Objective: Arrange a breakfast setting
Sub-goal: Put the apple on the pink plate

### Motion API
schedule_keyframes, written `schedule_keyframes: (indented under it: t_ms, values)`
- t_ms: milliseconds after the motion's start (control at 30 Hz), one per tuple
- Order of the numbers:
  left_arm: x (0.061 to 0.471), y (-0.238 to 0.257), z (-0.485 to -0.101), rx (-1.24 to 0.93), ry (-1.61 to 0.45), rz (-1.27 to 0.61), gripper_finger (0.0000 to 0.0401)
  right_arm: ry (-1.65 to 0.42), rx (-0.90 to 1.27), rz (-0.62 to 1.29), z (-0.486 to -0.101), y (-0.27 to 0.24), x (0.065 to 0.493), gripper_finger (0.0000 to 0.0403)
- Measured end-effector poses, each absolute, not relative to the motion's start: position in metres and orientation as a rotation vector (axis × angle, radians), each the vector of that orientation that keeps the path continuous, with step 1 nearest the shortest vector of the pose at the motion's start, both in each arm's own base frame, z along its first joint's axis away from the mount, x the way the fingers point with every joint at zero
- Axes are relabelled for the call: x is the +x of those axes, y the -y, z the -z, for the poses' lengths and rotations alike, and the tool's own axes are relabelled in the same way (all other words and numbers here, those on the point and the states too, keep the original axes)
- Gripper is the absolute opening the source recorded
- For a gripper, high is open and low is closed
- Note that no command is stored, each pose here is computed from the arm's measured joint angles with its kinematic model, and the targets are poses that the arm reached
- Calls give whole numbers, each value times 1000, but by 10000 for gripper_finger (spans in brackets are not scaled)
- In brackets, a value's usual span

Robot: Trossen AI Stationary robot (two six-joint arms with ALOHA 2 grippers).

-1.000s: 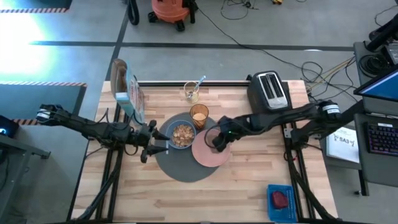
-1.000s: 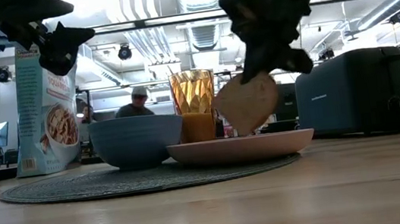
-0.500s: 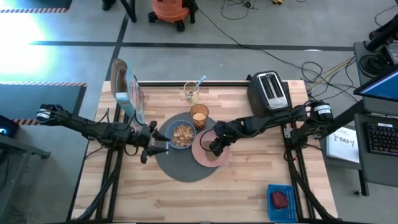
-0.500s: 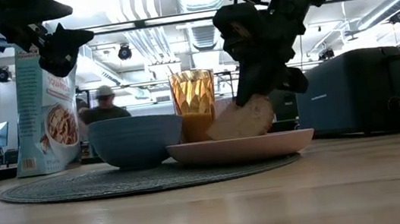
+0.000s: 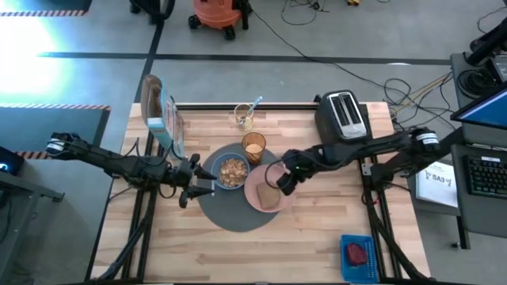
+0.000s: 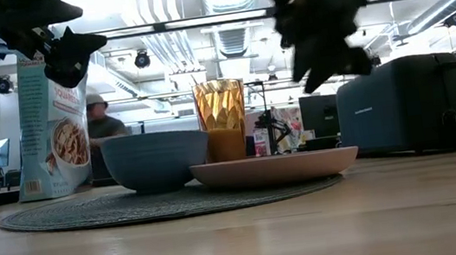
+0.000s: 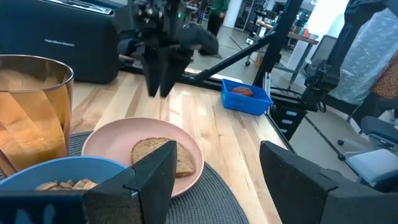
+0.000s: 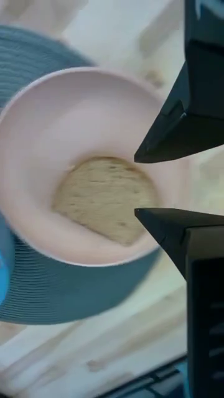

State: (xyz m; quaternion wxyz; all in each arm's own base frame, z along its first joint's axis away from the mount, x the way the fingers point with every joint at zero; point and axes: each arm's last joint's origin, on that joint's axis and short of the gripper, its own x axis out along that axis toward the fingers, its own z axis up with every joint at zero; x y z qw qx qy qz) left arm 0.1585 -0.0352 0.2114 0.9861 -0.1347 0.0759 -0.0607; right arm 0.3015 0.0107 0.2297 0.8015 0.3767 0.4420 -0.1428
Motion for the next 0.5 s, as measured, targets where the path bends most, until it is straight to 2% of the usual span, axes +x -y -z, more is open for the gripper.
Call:
schedule_keyframes:
  t_ms: [233,367,500]
  values:
    - [159,35,-211,-271,-152,121,213,-1076,965,311,-249,-41,269,100]
    - [159,35,-211,-256,-151,120,213,-1109,1070,294,-257,-68,257,94]
    - [159,35,-212,-225,-146,126,213,-1089,1095,364,-257,-92,249,98]
